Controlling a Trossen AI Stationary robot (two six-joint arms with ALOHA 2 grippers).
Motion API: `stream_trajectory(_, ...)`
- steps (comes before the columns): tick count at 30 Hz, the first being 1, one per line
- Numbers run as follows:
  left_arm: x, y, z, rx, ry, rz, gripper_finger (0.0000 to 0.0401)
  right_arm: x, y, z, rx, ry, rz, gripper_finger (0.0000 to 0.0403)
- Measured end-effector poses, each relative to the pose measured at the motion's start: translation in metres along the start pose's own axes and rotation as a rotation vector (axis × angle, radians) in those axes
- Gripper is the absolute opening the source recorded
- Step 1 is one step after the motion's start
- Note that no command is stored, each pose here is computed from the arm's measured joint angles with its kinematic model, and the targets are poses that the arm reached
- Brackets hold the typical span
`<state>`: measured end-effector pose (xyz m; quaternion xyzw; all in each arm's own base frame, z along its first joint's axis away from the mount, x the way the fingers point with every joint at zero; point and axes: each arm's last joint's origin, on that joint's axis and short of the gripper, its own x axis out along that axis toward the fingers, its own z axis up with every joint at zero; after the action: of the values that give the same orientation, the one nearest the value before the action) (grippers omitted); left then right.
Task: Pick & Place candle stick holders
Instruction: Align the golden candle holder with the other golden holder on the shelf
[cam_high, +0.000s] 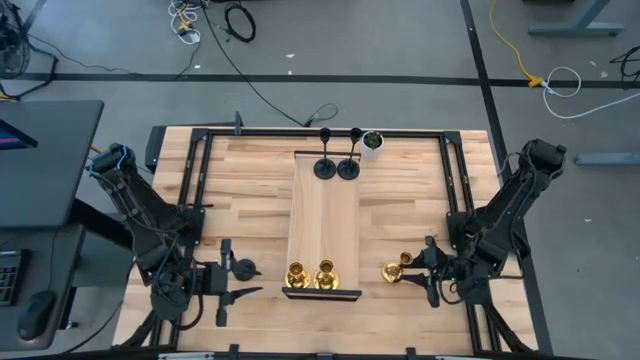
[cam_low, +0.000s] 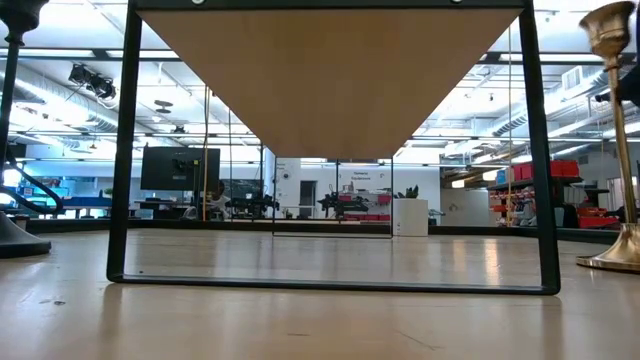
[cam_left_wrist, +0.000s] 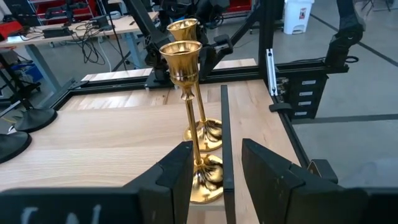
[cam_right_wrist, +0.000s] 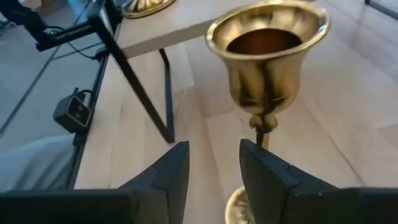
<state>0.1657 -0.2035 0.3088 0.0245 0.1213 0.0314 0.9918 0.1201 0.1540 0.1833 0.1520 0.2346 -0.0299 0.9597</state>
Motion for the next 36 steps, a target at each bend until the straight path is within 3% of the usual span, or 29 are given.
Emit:
stream_trajectory(6, 0.0, 0.0, 0.0, -0.013, 0.0, 0.0, 0.0138, 0.004, -0.003, 0.003, 0.013, -0.001, -0.017, 0.0142)
stream_trajectory(16, 0.0, 0.0, 0.0, -0.013, 0.0, 0.0, 0.0138, 0.004, 0.001, -0.001, 0.071, 0.173, 0.107, 0.0142)
stream_trajectory(25, 0.0, 0.0, 0.0, -0.015, 0.001, 0.0, 0.0138, 0.004, -0.008, -0.007, 0.076, 0.224, 0.022, 0.0142)
stream_trajectory(36, 0.0, 0.0, 0.0, -0.015, 0.002, 0.0, 0.0138, 0.006, -0.008, -0.001, 0.019, 0.089, -0.023, 0.0142)
